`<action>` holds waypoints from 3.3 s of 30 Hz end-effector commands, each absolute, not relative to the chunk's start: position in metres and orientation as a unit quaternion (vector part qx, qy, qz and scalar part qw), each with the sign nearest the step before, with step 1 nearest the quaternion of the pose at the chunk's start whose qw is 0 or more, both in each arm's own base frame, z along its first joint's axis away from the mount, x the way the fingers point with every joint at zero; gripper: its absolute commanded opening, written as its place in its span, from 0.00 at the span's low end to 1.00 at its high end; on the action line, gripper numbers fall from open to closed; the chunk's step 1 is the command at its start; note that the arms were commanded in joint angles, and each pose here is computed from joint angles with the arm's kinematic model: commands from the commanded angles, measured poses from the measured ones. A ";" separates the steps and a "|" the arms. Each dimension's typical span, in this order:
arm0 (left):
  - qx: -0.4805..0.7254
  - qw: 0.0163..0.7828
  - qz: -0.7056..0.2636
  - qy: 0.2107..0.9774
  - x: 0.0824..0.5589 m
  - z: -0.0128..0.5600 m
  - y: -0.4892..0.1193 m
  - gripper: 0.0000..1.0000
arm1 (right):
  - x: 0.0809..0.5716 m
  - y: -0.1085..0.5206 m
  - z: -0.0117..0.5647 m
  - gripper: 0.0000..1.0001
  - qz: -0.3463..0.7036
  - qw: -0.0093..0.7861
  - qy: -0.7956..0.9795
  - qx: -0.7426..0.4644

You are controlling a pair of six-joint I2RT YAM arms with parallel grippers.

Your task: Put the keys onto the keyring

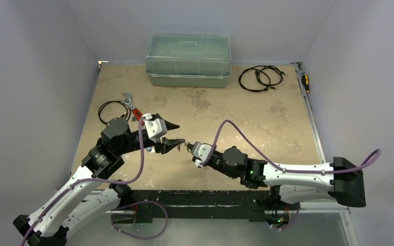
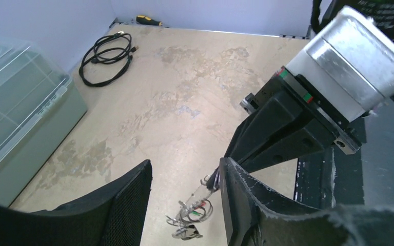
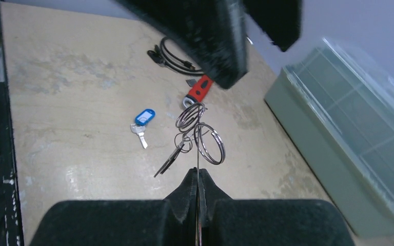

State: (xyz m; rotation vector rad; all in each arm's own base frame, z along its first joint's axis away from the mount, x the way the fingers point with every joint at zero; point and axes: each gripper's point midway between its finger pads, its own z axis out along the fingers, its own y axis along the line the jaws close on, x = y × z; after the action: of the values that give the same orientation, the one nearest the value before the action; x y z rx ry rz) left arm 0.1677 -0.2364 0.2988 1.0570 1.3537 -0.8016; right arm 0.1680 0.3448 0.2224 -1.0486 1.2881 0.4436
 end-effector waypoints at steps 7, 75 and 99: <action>0.508 0.547 -0.390 0.540 0.131 0.304 -0.239 0.66 | 0.126 0.347 0.254 0.00 0.257 0.681 0.415 -0.546; 0.435 0.676 -0.198 0.561 0.195 0.282 -0.200 0.00 | 0.227 0.361 0.354 0.39 0.439 0.348 0.815 -0.144; 0.447 0.658 -0.218 0.566 0.193 0.276 -0.209 0.00 | 0.215 0.377 0.298 0.38 0.432 0.248 0.855 -0.146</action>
State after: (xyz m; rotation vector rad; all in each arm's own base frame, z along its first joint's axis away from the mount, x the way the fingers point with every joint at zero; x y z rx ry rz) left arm 0.1942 -0.2054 0.2537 1.0270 1.3627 -0.4822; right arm 0.2198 0.3738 0.2933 -0.3981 2.3407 1.1237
